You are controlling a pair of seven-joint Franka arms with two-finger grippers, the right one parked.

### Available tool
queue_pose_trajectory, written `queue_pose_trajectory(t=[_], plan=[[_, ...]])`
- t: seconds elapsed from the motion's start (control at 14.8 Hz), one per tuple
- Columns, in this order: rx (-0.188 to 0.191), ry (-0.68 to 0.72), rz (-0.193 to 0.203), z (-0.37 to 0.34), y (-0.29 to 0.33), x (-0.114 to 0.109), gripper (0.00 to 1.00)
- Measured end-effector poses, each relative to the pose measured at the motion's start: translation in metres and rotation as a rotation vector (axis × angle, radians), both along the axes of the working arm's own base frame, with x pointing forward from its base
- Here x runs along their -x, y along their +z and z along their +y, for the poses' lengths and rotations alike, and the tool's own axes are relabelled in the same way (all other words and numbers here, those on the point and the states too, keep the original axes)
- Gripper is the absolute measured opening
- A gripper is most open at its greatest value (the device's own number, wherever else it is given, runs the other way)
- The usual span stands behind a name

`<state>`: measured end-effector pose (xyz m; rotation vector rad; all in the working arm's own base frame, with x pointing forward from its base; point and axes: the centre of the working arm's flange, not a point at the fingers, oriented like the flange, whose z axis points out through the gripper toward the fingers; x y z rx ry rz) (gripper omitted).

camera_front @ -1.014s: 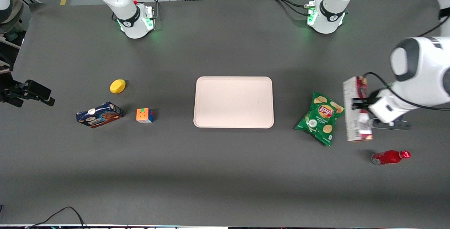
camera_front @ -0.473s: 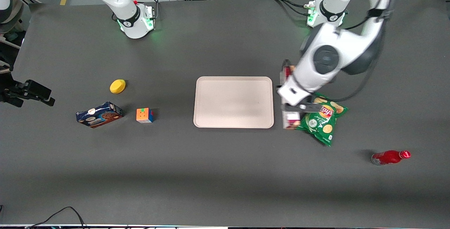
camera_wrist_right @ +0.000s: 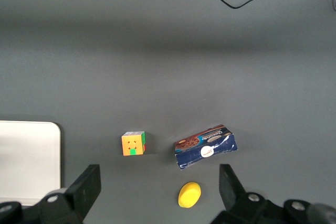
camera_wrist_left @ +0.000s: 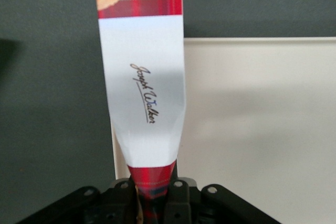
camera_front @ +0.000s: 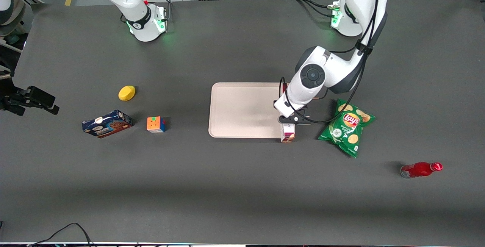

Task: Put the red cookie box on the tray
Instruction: 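Lower the cookie box onto the tray's rim area and release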

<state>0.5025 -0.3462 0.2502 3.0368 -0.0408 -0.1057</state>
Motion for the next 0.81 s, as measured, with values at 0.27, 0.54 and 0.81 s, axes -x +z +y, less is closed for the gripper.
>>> queue_pose_trajectory(t=[0.27,0.54,0.81], plan=[[-0.014,-0.008,0.022,0.001,-0.012,0.009,0.19],[-0.019,-0.018,0.029,-0.002,-0.017,0.016,0.19],[-0.015,-0.011,0.021,-0.002,-0.019,0.018,0.19]])
